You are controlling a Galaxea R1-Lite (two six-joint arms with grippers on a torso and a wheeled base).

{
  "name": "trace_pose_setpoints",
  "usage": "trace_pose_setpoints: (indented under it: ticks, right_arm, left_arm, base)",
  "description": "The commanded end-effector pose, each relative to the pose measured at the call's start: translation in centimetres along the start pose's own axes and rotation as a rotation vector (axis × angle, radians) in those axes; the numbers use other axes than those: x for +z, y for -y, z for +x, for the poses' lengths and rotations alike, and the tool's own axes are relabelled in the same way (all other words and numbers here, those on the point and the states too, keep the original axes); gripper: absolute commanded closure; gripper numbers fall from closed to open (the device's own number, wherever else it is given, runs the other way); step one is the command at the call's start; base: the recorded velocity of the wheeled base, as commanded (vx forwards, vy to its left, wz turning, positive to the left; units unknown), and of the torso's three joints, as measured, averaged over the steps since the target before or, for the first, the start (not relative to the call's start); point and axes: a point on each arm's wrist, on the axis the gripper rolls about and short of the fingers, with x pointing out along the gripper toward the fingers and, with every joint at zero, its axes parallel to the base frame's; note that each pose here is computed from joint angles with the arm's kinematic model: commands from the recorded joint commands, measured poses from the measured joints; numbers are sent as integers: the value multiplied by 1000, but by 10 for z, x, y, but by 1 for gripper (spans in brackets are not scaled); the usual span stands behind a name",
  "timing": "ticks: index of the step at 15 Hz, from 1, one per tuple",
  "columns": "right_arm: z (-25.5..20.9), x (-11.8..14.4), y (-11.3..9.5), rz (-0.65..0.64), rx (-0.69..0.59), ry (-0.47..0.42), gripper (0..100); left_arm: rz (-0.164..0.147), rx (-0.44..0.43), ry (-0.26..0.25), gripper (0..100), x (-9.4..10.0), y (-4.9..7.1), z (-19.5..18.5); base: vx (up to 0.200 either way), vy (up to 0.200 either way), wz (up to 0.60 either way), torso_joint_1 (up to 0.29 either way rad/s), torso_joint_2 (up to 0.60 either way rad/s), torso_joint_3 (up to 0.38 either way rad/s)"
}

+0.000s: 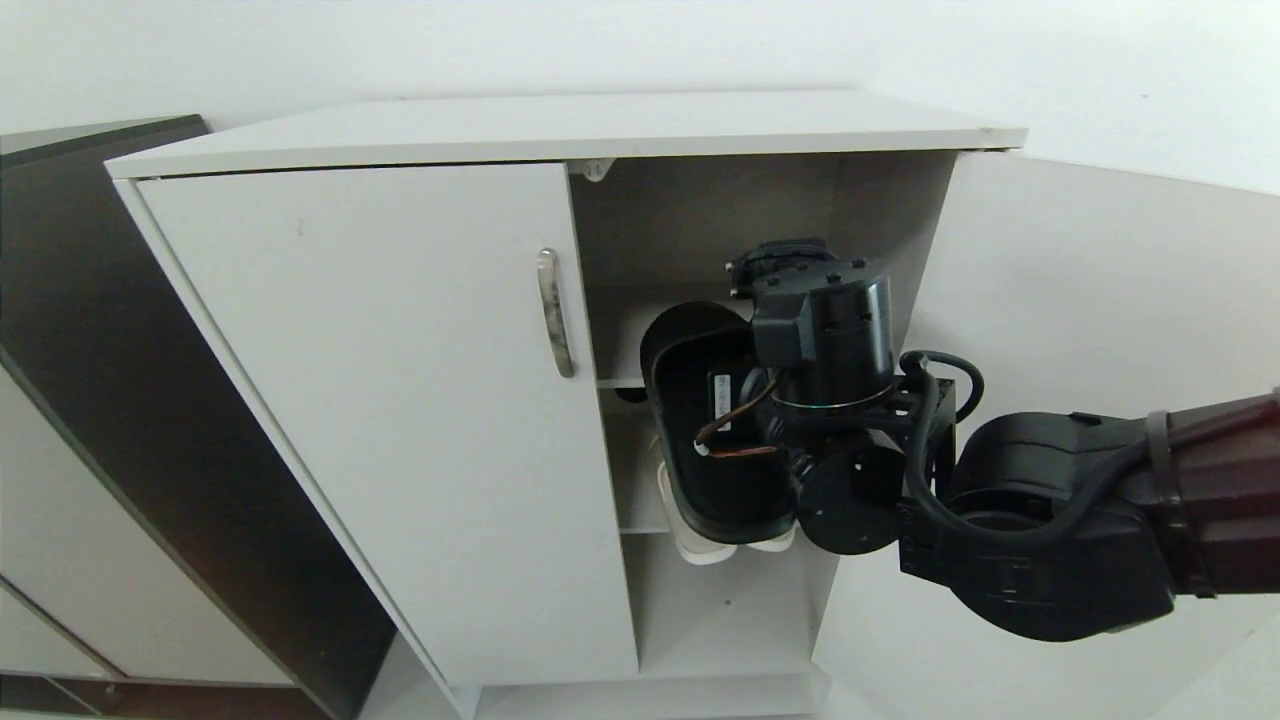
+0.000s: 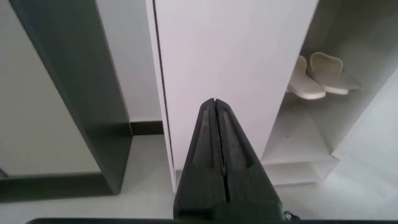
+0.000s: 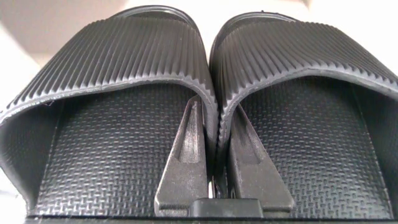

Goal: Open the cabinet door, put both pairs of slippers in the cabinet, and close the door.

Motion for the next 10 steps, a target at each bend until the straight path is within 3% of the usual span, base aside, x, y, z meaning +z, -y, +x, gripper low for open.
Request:
trace_pose_setpoints:
  ticks: [1, 2, 10]
  right_arm:
    - [1, -3, -1, -7, 1, -6, 100]
    - [2, -4, -2, -8, 0, -8, 100]
    - [9, -21, -5, -20, -6, -41, 100]
  left_arm:
    - [-1, -1, 1, 100, 0, 0, 0]
    - [1, -1, 1, 100, 0, 0, 0]
    - [5, -7, 1, 100, 0, 0, 0]
  base:
    - [200, 0, 0, -2, 7, 2]
    - [200, 0, 0, -2, -2, 2]
    - [0, 0, 0, 0, 0, 0]
